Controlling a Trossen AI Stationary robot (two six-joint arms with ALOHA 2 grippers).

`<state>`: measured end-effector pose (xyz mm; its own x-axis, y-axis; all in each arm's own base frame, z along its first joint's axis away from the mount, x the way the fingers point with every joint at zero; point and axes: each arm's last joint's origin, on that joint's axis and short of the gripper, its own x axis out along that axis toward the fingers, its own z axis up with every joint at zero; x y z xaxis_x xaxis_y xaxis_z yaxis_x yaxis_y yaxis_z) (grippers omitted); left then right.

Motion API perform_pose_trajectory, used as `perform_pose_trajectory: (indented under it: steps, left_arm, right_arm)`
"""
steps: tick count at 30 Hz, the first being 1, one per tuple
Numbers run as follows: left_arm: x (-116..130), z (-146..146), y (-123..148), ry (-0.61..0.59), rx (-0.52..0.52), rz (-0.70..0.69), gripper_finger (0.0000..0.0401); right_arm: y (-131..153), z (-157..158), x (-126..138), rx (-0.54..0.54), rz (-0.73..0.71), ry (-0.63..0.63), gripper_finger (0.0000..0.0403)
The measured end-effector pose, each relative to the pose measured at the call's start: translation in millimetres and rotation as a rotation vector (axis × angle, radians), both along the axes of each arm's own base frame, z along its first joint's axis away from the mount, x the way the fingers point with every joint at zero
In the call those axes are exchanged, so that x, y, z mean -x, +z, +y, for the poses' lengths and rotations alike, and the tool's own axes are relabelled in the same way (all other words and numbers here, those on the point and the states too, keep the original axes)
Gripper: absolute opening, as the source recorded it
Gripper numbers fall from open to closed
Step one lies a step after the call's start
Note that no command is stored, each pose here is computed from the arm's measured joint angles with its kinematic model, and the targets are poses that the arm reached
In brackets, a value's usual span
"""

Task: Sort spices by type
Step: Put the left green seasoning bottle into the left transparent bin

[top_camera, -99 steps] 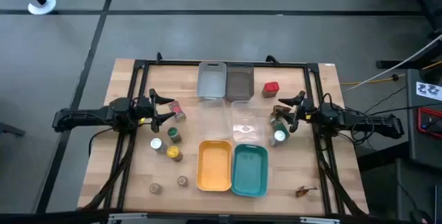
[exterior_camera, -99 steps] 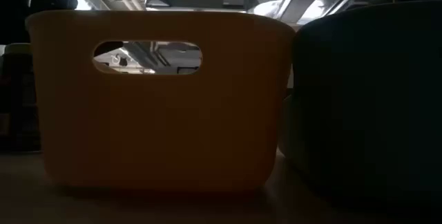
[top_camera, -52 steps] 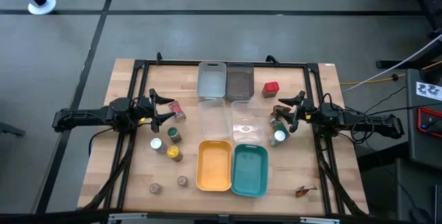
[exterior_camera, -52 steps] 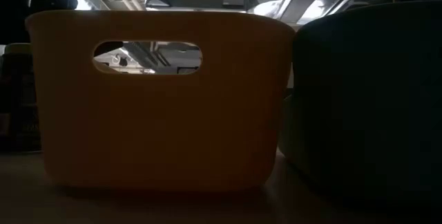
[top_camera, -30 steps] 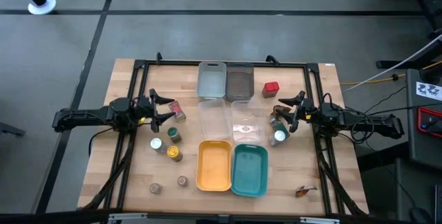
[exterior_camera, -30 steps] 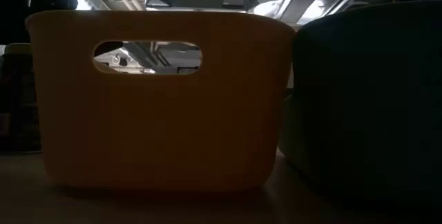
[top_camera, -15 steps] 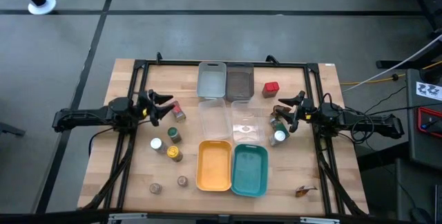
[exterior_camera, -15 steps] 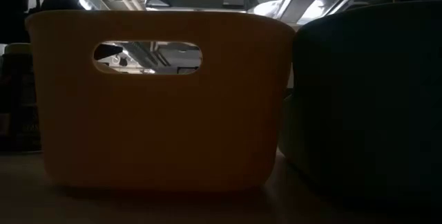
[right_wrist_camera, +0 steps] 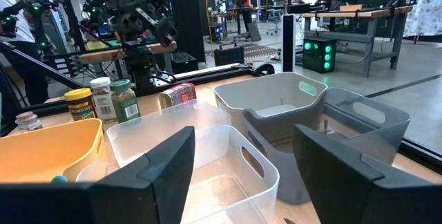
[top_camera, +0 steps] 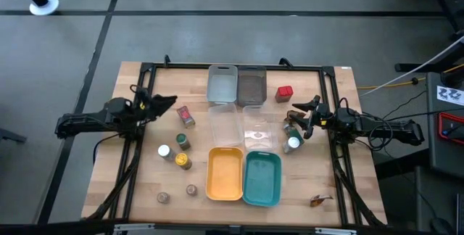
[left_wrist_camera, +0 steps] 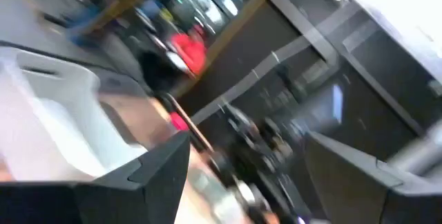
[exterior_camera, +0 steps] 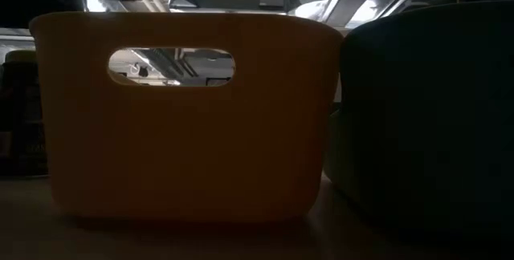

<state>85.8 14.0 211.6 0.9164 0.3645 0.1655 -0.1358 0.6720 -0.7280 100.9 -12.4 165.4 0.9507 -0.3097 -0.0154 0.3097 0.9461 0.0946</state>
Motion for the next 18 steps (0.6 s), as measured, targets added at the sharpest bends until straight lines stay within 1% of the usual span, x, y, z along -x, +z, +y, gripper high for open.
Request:
perform_pose_trajectory:
  steps: [4, 7, 10, 12, 14, 18]
  left_arm:
    - [-2.3, -5.3, -5.3, -0.175, -0.123, 0.089, 0.0267]
    - [-3.2, -7.7, -13.8, -0.259, -0.159, 0.182, 0.0267]
    - [-3.1, -8.5, -23.3, -0.296, -0.152, 0.279, 0.0267]
    - [-2.6, -8.6, -28.7, -0.304, -0.170, 0.340, 0.0267]
    - [-2.1, -8.7, -32.0, -0.307, -0.202, 0.382, 0.0267]
    - [-2.0, -8.9, -32.6, -0.314, -0.302, 0.407, 0.0267]
  right_arm:
    - [0.0, 0.0, 0.0, 0.000, 0.000, 0.000, 0.0243]
    - [0.0, 0.0, 0.0, 0.000, 0.000, 0.000, 0.0243]
    - [0.0, 0.0, 0.0, 0.000, 0.000, 0.000, 0.0243]
    - [-0.1, 0.0, 0.0, 0.000, 0.001, 0.000, 0.0243]
    - [0.0, 0.0, 0.0, 0.000, 0.000, 0.000, 0.0243]
    - [-0.1, 0.0, 0.0, 0.000, 0.001, 0.000, 0.0243]
